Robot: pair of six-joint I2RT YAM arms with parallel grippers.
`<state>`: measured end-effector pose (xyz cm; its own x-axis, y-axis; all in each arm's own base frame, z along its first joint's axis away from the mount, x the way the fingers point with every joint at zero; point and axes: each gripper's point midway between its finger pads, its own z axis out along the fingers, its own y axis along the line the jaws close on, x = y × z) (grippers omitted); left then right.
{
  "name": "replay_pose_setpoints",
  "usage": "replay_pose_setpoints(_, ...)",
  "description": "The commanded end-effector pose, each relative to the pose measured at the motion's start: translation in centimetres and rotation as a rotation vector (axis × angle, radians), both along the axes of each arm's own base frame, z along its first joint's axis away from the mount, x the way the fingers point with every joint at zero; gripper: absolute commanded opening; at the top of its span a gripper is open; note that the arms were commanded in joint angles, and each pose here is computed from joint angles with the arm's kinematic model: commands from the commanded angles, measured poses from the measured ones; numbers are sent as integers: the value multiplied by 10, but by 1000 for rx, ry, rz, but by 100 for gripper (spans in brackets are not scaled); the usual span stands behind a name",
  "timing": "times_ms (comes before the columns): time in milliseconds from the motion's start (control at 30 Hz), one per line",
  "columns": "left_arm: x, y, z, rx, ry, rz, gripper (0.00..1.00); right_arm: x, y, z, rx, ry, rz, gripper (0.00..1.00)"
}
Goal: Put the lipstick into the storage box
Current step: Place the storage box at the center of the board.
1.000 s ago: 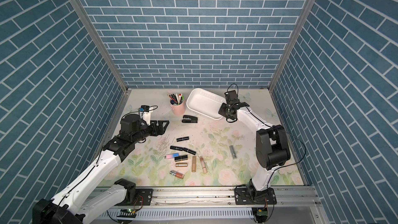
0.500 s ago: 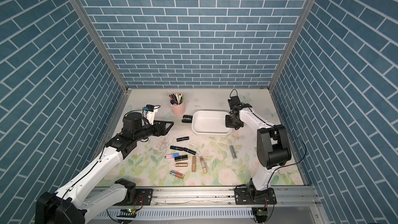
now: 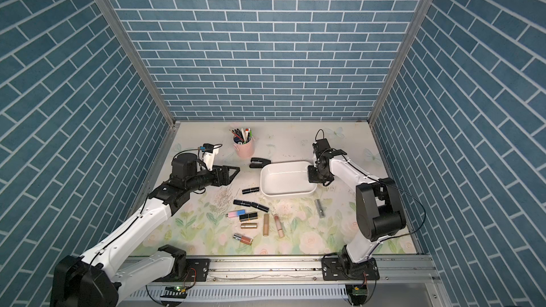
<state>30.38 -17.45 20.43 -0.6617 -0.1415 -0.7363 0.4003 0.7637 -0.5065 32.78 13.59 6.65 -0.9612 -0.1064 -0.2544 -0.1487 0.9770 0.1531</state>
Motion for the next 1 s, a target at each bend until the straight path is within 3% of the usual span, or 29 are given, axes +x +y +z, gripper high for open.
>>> replay_pose_setpoints(0,3,-5,12,-42,-31,-10,90,0,10,-14,11,19,29,0)
replay_pose_setpoints(267,1,-1,0,-18,7,9,90,17,20,-11,60,-18,-16,2)
replay_pose_setpoints(600,-5,7,-19,42,47,31,89,17,23,11,105,-76,-19,50)
replay_pose_setpoints(767,-10,8,-20,40,46,22,89,7,14,32,85,-99,-30,57)
replay_pose_setpoints(967,-17,-3,-18,8,21,-27,89,-39,-13,40,24,-71,-105,65)
